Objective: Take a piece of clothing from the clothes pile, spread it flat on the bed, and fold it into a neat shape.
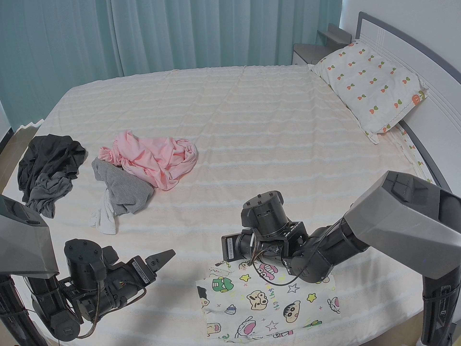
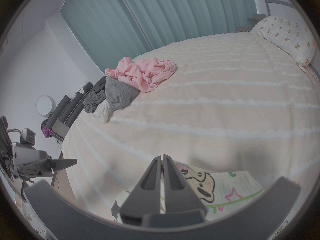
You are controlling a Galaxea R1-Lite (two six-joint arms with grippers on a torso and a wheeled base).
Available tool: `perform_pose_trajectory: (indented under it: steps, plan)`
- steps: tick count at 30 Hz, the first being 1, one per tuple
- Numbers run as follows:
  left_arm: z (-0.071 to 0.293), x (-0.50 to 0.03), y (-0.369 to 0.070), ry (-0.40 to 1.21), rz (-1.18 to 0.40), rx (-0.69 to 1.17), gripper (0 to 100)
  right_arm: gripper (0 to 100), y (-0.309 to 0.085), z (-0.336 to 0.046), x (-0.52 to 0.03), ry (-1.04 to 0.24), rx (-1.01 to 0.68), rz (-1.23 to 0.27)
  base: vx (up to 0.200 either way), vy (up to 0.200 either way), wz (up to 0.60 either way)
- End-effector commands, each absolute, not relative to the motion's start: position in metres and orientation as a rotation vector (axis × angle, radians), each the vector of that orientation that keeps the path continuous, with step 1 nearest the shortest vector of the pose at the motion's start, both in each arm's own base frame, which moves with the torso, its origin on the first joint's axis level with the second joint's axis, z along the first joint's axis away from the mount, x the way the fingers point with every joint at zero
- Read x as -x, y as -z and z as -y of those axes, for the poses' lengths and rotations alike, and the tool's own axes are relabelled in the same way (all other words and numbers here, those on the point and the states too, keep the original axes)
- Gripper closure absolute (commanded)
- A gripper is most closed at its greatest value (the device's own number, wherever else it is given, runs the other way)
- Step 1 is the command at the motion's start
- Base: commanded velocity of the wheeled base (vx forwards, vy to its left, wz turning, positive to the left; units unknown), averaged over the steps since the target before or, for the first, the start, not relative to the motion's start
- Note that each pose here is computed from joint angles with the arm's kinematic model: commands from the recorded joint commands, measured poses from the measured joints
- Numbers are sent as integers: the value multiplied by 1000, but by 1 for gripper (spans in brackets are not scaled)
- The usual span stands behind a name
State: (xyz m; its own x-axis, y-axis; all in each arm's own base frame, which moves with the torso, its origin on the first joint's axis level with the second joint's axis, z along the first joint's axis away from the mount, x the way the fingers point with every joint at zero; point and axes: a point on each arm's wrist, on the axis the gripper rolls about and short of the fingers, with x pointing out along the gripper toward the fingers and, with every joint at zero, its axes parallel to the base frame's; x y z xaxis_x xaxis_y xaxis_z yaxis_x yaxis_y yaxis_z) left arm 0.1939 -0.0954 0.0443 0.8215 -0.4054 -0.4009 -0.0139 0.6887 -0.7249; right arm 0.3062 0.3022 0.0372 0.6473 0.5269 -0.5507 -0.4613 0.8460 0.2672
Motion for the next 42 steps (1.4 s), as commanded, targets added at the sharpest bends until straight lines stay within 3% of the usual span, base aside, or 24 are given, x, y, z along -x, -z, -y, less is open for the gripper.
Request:
perform_pose_trajectory:
  steps: [1,12,23,24,33,42]
  plan:
    - [94,-190,-42,224,-595,785,0,100,-36,-305,-302,-574,-100,-665,0,0,0]
    - [94,-191,-42,224,-595,785,0,100,-9,-305,-276,-648,-38,-787,0,0,0]
    - [94,-191,-41,222,-600,783,0,100,5,-314,-276,-653,-22,-799,0,0,0]
    - [94,-191,-41,222,-600,783,0,0,4,-314,-276,-654,-27,-798,0,0,0]
    - [94,-191,-41,222,-600,783,0,0,-29,-307,-271,-704,-109,-644,0,0,0]
    - [94,-191,-41,219,-601,782,0,0,-37,-288,-245,-802,-102,-724,0,0,0]
